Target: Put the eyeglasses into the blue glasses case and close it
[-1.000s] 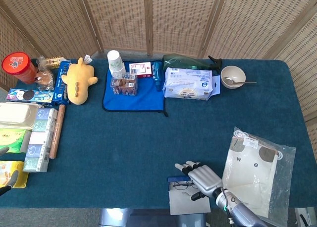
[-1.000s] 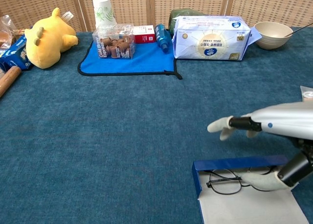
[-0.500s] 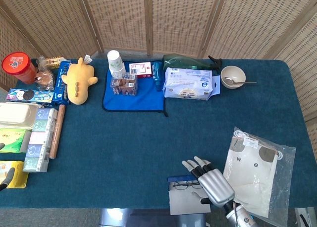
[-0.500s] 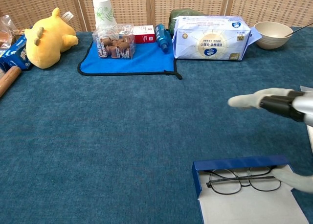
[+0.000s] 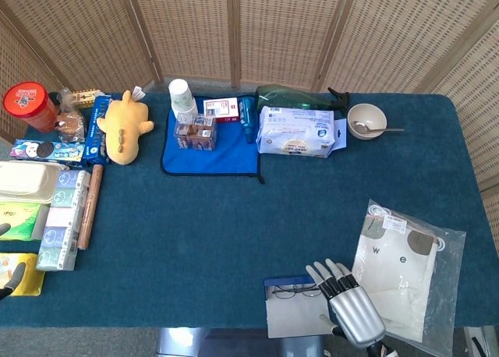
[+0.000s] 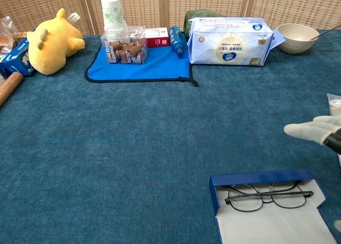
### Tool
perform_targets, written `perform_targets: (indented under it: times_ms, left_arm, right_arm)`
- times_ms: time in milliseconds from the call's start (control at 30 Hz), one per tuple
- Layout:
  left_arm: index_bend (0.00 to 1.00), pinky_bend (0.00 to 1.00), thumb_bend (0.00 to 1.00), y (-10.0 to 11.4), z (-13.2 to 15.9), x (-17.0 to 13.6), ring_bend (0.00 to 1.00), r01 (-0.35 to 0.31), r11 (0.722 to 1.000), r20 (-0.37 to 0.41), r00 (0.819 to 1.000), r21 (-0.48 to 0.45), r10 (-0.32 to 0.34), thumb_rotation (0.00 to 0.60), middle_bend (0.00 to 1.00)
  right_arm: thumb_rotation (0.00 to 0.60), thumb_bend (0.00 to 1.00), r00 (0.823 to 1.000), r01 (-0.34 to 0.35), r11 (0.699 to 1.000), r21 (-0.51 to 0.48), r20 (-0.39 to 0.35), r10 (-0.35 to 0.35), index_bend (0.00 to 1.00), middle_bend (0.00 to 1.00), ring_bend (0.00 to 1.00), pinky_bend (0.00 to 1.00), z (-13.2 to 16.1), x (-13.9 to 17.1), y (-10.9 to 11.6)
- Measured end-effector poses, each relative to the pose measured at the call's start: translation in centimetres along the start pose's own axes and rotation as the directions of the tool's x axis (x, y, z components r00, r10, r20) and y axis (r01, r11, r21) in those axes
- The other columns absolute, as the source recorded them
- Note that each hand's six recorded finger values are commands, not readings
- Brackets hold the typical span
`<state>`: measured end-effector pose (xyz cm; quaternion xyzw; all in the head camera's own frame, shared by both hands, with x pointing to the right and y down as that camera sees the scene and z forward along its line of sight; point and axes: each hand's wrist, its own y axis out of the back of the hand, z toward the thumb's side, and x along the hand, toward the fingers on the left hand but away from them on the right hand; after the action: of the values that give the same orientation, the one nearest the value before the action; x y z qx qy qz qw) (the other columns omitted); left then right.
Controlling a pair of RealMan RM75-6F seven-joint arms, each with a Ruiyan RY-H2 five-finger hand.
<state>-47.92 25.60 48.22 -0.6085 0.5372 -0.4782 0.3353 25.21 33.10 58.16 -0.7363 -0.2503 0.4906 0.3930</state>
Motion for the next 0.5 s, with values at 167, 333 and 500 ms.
perform_targets:
  times_ms: [167,333,500]
  left_arm:
    - [0.19,0.0,0.3,0.5,-0.4,0.6,0.0,-0.021,1.0,0.013,1.0,-0.006,0.022,0.6,0.12]
    - [0.18,0.0,0.3,1.3,-0.9,0.8,0.0,-0.046,0.999,0.016,0.999,-0.005,0.046,0.6,0.12]
    - [0.18,0.0,0.29,2.1,-1.1,0.5,0.0,-0.073,0.997,0.018,0.997,-0.012,0.074,0.6,0.12]
  right_arm:
    - [0.473,0.21,1.0,0.003,1.0,0.006,0.011,-0.003,0.0,0.04,0.0,0.16,-0.2,0.8,-1.2]
    - [0.504,0.2,1.0,0.017,1.0,0.018,0.006,-0.017,0.0,0.01,0.0,0.15,-0.2,1.7,-2.2]
    - [0.538,0.16,0.999,0.044,0.999,0.025,-0.002,-0.044,0.0,0.0,0.0,0.13,-0.2,2.4,-2.9]
